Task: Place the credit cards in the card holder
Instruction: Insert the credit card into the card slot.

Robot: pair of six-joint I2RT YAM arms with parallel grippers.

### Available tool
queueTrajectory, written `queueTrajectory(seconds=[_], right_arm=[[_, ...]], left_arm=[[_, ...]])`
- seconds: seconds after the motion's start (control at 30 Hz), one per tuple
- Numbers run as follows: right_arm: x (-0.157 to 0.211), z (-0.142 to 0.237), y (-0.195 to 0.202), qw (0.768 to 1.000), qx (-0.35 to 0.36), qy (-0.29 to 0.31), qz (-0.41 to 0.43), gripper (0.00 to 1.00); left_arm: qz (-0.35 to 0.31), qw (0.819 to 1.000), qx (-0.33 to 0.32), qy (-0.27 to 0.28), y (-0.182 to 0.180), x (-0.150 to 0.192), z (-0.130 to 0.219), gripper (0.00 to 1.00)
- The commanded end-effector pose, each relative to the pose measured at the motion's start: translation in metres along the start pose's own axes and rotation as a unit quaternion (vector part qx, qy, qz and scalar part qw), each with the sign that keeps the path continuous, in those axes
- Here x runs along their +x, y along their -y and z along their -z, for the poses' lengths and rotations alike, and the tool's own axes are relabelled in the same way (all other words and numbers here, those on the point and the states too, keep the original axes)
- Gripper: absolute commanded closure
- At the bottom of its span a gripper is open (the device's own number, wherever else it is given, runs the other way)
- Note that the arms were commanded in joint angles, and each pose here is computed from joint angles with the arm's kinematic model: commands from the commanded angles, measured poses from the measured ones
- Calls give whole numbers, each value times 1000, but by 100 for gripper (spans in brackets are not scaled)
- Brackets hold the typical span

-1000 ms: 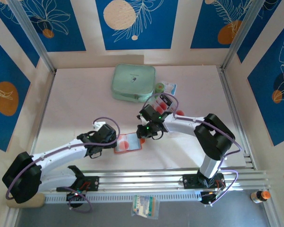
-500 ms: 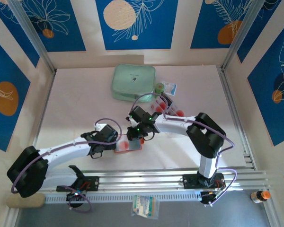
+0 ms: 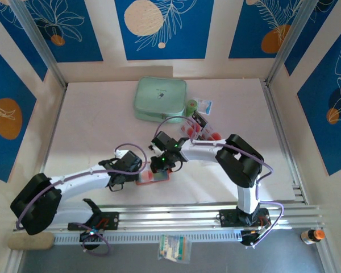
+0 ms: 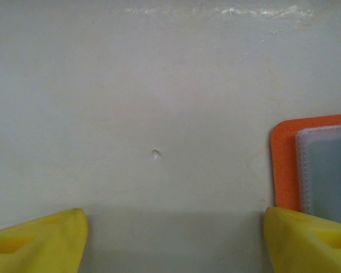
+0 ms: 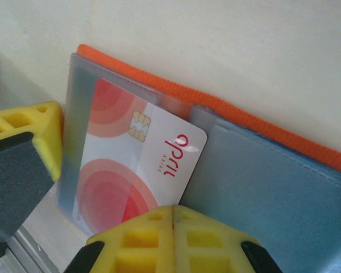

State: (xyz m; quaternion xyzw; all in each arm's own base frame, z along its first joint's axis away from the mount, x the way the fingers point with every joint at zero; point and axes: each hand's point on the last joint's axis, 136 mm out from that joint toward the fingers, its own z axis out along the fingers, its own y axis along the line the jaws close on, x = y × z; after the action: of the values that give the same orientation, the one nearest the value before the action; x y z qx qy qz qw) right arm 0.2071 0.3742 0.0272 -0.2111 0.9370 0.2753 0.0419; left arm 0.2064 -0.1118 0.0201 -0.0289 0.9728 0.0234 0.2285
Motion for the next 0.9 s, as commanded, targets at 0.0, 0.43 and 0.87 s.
queueTrajectory(seconds=[0.0,0.43,0.87], right_arm=[[3,-6,-12,1000,-13,-13,0,97],[0,-14,-24,1000,-13,-22,11,99],[-9,12,-28,1000,-9,7,17,99]], left_arm=[[6,1000,2,-7,-1,4,-4,20],[15,1000,15,16,2,-10,10,15],[33,999,-10,31,-13,-19,22,11]])
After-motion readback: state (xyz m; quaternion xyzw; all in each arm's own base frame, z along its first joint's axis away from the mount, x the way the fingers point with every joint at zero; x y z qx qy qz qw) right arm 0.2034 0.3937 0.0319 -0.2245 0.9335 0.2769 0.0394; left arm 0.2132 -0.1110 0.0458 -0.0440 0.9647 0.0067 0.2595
